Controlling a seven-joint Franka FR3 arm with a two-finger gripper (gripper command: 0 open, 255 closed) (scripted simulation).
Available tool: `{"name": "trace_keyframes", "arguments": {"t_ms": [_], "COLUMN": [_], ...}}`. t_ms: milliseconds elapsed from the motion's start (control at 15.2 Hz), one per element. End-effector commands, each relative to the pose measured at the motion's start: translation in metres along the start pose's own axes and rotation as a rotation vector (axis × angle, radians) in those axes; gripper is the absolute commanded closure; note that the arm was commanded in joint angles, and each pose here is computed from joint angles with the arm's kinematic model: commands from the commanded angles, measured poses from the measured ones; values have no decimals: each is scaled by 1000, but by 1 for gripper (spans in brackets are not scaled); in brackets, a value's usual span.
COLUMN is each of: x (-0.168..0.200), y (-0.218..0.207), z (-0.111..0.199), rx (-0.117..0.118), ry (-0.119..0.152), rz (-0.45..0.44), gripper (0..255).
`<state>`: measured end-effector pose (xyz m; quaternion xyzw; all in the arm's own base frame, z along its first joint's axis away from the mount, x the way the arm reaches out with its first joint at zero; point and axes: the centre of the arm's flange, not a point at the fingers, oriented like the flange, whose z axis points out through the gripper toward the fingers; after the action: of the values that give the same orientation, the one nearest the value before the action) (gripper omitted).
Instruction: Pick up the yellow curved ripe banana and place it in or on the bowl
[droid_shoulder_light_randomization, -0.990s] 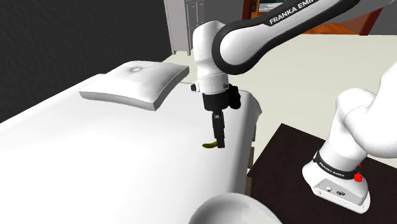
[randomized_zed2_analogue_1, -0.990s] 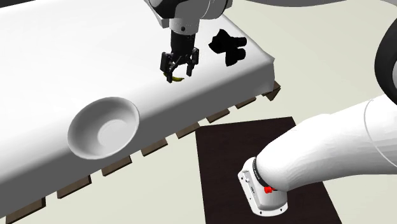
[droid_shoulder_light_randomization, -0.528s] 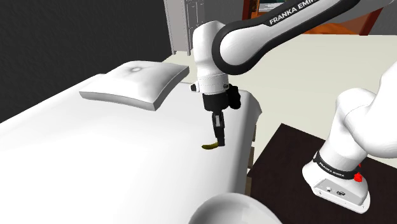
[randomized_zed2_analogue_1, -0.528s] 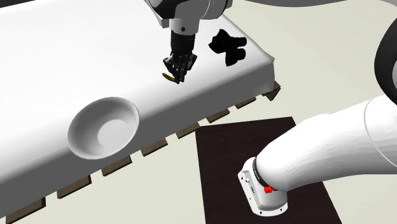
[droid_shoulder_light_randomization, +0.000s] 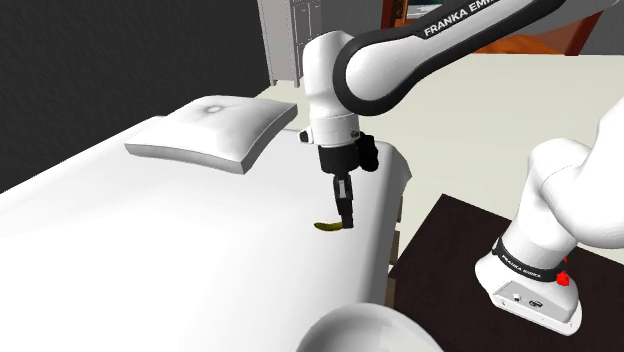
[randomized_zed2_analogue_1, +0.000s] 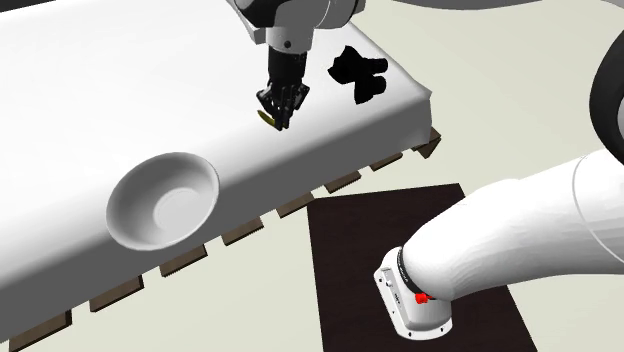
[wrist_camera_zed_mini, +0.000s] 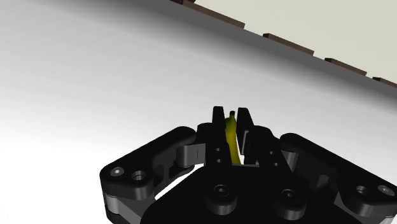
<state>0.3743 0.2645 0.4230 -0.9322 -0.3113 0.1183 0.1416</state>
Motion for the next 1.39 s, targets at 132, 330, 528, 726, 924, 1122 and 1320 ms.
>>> {"name": "trace_keyframes", "arguments": {"t_ms": [132, 330, 528, 726, 924, 1122, 1320], "x": [-3, -5, -7, -9, -11, -13, -15], "y": [-6, -12, -17, -22, -28, -33, -38], "z": [-17, -32, -47, -61, -76, -91, -106], "rx": [0, 0, 0, 0, 0, 0, 0], "ry": [0, 0, 0, 0, 0, 0, 0], "rz": [0, 0, 0, 0, 0, 0, 0], "gripper": [255, 255, 255, 255, 255, 255, 255]}}
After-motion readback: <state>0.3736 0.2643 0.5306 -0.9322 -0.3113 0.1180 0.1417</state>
